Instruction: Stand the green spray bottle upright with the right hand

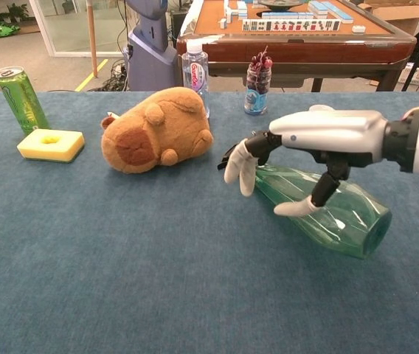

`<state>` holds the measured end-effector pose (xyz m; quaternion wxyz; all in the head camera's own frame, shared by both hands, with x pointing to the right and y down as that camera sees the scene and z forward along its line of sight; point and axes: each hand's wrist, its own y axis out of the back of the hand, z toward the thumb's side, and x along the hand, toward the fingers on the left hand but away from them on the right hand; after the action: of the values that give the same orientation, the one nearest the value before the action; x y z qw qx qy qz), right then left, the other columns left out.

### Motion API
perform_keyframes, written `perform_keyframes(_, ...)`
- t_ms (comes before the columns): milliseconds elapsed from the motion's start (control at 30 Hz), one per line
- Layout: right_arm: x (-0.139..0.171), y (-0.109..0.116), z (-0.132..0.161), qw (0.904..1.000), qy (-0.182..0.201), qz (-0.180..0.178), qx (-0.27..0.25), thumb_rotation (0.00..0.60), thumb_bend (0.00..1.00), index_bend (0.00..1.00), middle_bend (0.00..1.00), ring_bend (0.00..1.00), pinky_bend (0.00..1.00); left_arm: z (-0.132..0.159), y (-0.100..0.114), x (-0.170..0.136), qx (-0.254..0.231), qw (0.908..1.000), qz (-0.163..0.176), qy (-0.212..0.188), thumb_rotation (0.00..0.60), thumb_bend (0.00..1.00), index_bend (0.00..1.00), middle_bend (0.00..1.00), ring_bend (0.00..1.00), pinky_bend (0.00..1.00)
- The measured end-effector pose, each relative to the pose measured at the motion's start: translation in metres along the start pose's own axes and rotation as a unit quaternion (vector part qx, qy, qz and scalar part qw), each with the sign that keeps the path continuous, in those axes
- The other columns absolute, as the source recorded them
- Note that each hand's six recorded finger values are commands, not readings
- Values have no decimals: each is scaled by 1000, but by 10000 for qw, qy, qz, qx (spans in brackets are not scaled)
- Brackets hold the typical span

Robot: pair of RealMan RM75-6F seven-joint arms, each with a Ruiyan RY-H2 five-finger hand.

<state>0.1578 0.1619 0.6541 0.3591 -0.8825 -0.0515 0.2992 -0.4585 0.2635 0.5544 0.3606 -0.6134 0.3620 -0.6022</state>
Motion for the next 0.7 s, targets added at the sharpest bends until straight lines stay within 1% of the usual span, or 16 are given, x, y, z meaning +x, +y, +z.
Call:
perform_keyframes(167, 13, -14, 7, 9989, 226, 209, 361, 600, 328, 355, 459, 184, 259, -1, 1, -1, -15, 10000, 1, 16, 600, 260, 348, 249, 214, 226)
perform_keyframes(300, 24, -22, 5, 9972, 263, 386, 586, 600, 332, 360, 471, 189, 256, -1, 0, -2, -31, 10000, -19, 10, 600, 260, 348, 249, 214, 226)
perform_keyframes(400, 30, -27, -1, 9945, 232, 573, 848, 600, 331, 360, 471, 189, 238, 1, 0, -1, -51, 10000, -13, -31, 600, 260, 348, 249, 214, 226)
perform_keyframes(500, 35, -31, -8, 9896, 183, 755, 1208, 600, 330, 360, 471, 189, 222, 3, -1, -1, -62, 10000, -15, -56, 600, 260, 348, 249, 214, 227)
perform_keyframes(600, 41, -35, -18, 9829, 78, 983, 1558, 600, 325, 360, 471, 189, 150, 3, 0, -1, -71, 10000, -7, -56, 600, 260, 348, 249, 214, 227)
perform_keyframes(700, 48, -37, -31, 9762, -91, 1179, 1817, 600, 320, 360, 471, 189, 114, 1, 0, -2, -72, 10000, 1, -34, 600, 260, 348, 249, 214, 227)
